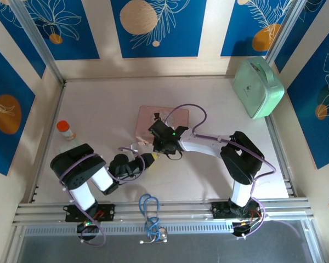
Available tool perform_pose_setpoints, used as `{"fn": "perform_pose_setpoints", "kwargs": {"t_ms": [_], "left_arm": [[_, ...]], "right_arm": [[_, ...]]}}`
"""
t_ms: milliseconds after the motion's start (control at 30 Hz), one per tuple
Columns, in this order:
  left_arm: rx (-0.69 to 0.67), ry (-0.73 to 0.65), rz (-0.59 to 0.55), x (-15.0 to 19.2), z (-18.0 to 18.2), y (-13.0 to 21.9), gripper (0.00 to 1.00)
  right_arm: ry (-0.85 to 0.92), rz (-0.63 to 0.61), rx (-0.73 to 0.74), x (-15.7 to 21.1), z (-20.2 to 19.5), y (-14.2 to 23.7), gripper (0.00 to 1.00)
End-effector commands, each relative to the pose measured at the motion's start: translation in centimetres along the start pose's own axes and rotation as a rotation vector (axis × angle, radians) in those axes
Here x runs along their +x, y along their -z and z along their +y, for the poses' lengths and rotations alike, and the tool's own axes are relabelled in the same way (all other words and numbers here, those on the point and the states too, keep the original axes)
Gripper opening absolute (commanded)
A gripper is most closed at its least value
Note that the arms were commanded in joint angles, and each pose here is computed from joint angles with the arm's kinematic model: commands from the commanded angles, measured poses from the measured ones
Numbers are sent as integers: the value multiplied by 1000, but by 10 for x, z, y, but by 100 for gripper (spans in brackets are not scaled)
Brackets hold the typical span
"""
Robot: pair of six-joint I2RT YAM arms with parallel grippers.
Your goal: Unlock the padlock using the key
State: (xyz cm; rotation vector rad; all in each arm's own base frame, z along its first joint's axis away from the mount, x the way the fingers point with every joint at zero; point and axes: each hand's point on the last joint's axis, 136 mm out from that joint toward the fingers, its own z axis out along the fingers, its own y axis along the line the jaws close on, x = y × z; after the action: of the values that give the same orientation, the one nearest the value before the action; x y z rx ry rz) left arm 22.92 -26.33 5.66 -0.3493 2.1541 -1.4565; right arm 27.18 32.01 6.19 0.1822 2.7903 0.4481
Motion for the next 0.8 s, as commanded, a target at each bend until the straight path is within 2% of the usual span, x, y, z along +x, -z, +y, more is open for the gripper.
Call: {"fn": "perform_pose_setpoints", "kwargs": {"t_ms": [0,100,200,333,567,767], "left_arm": [[39,-18,-19,-4,-11,-3,40],[42,-22,-16,-2,-13,-8,40],[61,-50,-8,2,-20,-11,33],[82,-77,-14,1,-28,-14,31],[40,-122,-28,-4,-24,-21,25],[44,-144,-25,-5,-29,-23,14]], "right_arm": [[8,55,19,8,4,3,0],[2,67,24,8,5,6,0],[-7,83,35,8,6,9,0],[-14,106,45,10,6,9,0],[-30,136,40,11,6,9,0],[-39,146,37,11,7,10,0]]}}
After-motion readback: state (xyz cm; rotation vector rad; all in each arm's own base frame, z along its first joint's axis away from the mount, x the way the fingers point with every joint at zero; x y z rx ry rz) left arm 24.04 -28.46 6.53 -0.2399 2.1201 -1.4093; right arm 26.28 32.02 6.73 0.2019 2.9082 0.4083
